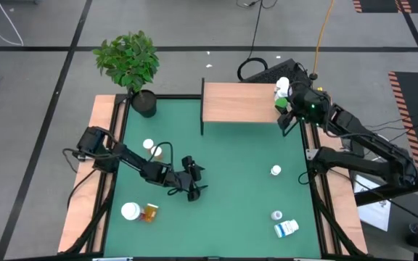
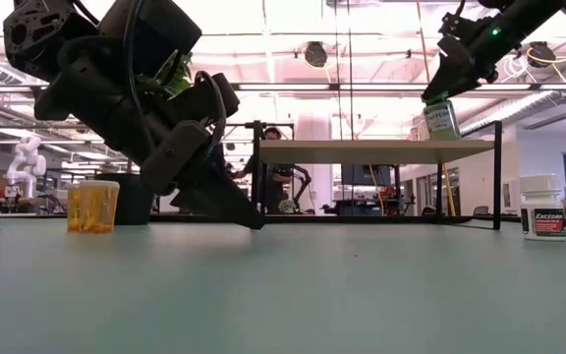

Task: Pick and place medicine bottles onto shelf by color
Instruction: Put the green pill bottle on the shelf

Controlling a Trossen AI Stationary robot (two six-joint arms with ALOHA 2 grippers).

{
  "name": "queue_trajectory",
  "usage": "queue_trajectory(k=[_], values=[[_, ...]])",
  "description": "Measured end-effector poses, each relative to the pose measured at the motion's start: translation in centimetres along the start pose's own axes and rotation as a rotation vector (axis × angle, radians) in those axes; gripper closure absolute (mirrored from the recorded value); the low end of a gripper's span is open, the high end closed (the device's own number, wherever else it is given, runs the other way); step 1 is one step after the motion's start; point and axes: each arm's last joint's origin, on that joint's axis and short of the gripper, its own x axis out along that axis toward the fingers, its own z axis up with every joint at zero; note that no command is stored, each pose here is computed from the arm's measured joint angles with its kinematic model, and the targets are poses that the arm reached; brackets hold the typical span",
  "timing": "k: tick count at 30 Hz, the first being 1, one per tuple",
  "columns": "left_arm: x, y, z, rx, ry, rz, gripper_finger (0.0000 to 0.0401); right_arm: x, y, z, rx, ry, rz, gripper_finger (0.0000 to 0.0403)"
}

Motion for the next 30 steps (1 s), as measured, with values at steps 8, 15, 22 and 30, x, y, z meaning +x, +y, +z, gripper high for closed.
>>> queue_trajectory(k=[8, 15, 22, 30], values=[[0.00, 0.01, -0.01, 0.000, 0.001, 0.000, 0.0041, 0.05, -0.27, -0.06, 0.022, 0.005, 0.055, 0.0186], [0.00, 0.02, -0.03, -0.001, 0.003, 0.001, 0.0041, 0.10, -0.69, -0.12, 0.026, 0.011, 0.034, 0.0173], [0.00, 0.02, -0.03, -0.002, 0.003, 0.001, 0.0041, 0.13, -0.73, -0.17, -0.002, 0.016, 0.043, 0.0172], [0.00, 0.02, -0.03, -0.001, 0.003, 0.001, 0.0041, 0.12, -0.75, -0.16, -0.032, 0.014, 0.034, 0.0172]])
